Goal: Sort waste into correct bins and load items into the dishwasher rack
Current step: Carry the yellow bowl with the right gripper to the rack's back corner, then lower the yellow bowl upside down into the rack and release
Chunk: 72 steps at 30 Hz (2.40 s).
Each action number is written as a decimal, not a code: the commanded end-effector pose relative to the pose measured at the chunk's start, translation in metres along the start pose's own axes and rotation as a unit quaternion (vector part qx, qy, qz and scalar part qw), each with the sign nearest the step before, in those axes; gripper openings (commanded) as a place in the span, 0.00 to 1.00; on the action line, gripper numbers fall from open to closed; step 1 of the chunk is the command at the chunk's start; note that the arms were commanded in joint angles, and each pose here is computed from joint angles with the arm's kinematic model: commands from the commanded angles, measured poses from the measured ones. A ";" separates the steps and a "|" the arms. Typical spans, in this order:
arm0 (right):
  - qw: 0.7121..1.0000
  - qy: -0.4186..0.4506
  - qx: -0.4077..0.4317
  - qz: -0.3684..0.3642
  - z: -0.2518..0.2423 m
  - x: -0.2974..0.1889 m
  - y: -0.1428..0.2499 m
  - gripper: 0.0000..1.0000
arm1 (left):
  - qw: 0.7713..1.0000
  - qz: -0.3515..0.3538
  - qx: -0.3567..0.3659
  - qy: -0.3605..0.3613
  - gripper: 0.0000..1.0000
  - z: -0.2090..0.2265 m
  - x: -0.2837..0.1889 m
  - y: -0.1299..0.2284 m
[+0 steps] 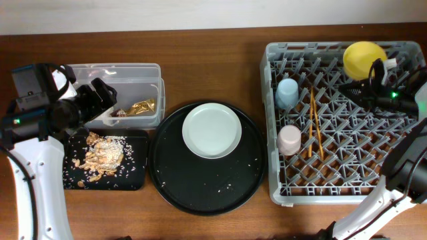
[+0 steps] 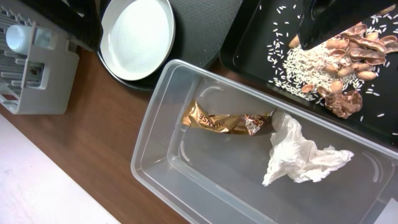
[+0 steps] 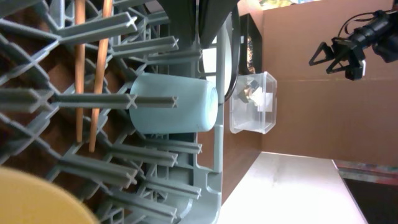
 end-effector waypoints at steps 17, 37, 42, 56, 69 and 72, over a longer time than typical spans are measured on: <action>0.852 0.469 -0.232 -0.028 0.095 0.010 -0.056 0.59 | 1.000 -0.002 0.005 -0.002 1.00 0.001 0.000 -0.001; 0.913 0.298 -0.278 -0.005 0.118 0.052 -0.052 0.04 | 1.000 -0.002 0.005 -0.002 0.99 0.001 0.000 -0.001; 0.974 0.002 -0.220 0.055 0.180 0.075 -0.002 0.04 | 1.000 -0.002 0.005 -0.002 0.99 0.001 0.000 -0.001; 0.990 -0.073 -0.098 -0.066 -0.009 0.030 0.013 0.04 | 1.000 -0.002 0.005 -0.002 0.99 0.001 0.000 -0.001; 0.912 0.375 -0.020 -0.162 0.057 -0.081 0.020 0.32 | 1.000 -0.002 0.005 -0.002 0.99 0.001 0.000 -0.001; 0.906 0.364 -0.128 -0.174 0.109 -0.076 0.022 0.34 | 1.000 -0.002 0.005 -0.002 0.99 0.001 0.000 -0.001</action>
Point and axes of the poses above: each gripper's point midway between its finger pads, its own x axis out along the fingers, its own z axis along the line the jaws close on, y = z × x, the point moved 4 cm from there along -x, back along the fingers, and after that the axes turned 3 degrees about -x, right-handed, at the moved point
